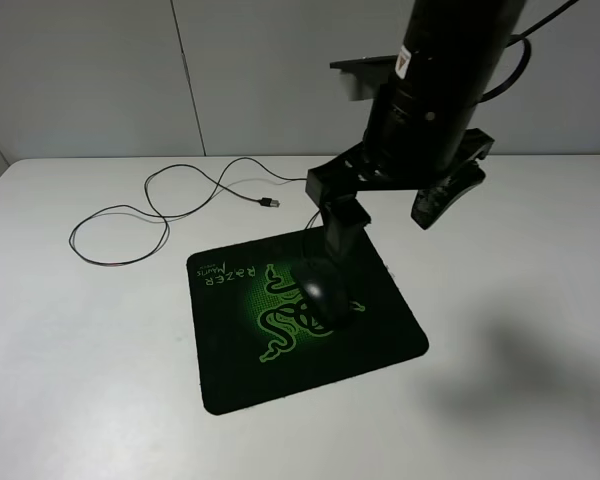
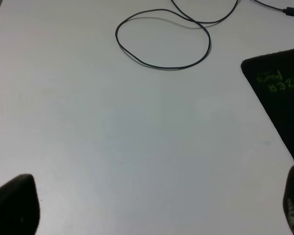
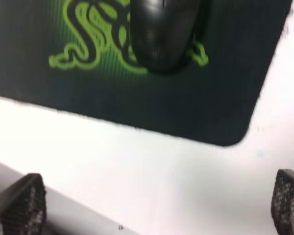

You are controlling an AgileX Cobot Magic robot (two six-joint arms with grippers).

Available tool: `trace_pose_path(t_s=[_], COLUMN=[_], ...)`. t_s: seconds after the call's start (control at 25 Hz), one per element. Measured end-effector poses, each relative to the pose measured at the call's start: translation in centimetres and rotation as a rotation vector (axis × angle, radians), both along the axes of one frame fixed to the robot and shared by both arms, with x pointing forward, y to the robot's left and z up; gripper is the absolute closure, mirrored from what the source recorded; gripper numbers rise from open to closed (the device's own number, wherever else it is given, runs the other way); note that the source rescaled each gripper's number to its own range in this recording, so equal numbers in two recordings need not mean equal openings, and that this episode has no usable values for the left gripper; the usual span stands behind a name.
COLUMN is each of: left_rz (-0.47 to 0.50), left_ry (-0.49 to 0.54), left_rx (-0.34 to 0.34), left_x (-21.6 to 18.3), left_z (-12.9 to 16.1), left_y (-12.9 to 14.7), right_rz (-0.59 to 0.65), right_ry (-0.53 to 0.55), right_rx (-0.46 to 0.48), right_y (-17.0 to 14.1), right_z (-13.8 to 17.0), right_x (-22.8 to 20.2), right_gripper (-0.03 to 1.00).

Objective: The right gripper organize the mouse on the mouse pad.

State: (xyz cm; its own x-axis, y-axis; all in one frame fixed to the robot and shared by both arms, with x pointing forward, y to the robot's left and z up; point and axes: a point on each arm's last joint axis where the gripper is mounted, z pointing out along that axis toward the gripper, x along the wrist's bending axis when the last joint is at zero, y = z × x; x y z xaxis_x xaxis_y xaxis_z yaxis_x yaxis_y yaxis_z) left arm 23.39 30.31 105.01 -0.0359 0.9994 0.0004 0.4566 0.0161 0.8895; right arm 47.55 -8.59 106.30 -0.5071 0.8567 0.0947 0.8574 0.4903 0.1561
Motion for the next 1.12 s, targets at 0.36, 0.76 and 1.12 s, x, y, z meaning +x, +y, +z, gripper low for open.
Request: trace_pose_path(t_s=[0.36,0.76,1.12], left_rz=[0.000,0.000,0.000], left_ry=[0.000,0.000,0.000], left_rx=[0.000,0.000,0.000], left_x=[0.0,0.0,0.0], left_z=[0.0,0.0,0.0], left_y=[0.0,0.0,0.0], right_rz=[0.007,0.055,0.069], right_ry=[-0.047,-0.198,-0.409], right_rx=[0.039,0.145,0.283], right_y=[-5.1,-11.2,-16.5], right_z=[2.0,3.8,4.2], right_x=[-5.9,-12.9,-18.8], right_gripper=[-0.03,-0.03,-0.03])
